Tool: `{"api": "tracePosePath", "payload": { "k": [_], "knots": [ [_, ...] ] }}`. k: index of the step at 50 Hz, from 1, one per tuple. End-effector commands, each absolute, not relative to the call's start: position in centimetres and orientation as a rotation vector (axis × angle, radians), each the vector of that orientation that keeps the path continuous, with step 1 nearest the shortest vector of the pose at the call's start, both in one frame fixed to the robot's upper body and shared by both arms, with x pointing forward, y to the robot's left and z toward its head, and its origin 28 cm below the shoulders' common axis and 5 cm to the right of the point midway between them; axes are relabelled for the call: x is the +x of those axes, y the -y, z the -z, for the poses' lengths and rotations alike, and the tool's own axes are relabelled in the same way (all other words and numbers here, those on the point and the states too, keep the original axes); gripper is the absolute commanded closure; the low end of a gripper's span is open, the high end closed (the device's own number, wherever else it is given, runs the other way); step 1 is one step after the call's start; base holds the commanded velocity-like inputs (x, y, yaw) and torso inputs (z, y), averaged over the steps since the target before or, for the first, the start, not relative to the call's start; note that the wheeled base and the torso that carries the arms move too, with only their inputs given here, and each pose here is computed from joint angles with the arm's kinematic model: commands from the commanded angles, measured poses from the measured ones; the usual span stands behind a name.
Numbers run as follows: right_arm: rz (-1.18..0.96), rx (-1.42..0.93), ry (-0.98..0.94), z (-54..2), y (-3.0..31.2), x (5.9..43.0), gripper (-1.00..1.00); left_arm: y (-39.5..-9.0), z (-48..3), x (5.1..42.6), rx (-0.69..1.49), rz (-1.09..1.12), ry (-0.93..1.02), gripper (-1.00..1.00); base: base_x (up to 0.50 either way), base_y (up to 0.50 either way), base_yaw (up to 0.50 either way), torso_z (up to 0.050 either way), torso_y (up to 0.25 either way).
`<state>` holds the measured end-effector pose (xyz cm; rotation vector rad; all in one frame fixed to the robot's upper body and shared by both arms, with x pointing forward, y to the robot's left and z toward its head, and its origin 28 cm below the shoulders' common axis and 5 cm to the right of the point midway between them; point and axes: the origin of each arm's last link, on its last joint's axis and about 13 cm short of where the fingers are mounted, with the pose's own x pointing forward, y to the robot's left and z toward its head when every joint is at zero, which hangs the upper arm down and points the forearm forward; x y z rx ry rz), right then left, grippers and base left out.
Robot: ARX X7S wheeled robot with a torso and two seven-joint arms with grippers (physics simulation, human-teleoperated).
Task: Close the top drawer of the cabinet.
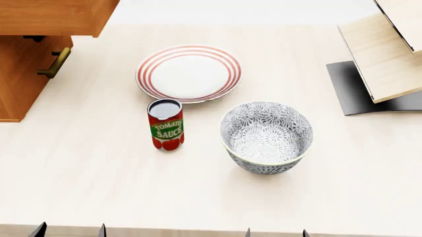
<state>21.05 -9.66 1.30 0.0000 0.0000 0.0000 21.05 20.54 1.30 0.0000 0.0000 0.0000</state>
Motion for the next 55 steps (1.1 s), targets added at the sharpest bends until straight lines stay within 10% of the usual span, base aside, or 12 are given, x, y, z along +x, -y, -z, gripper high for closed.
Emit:
{"api": "tracePosePath", "payload": {
  "k": [1, 22, 55],
  "knots": [
    [0.0, 0.0, 0.0, -1.3, 9.6, 21.0, -1.0, -20.6, -1.3, 21.0, 0.0, 0.0, 0.0, -1.0, 0.0, 0.0, 0.0, 0.0, 0.0],
    [0.178, -0.032, 0.007, -6.3, 12.3, 27.0, -1.0, -20.4, -6.8, 27.2, 0.083, -0.05, 0.041, -1.0, 0.0, 0.0, 0.0, 0.0, 0.0],
    [0.149, -0.072, 0.14, -9.9, 11.4, 25.2, -1.0, -18.2, -10.0, 24.2, 0.235, 0.071, 0.306, -1.0, 0.24, 0.0, 0.0, 0.0, 0.0]
  ]
}}
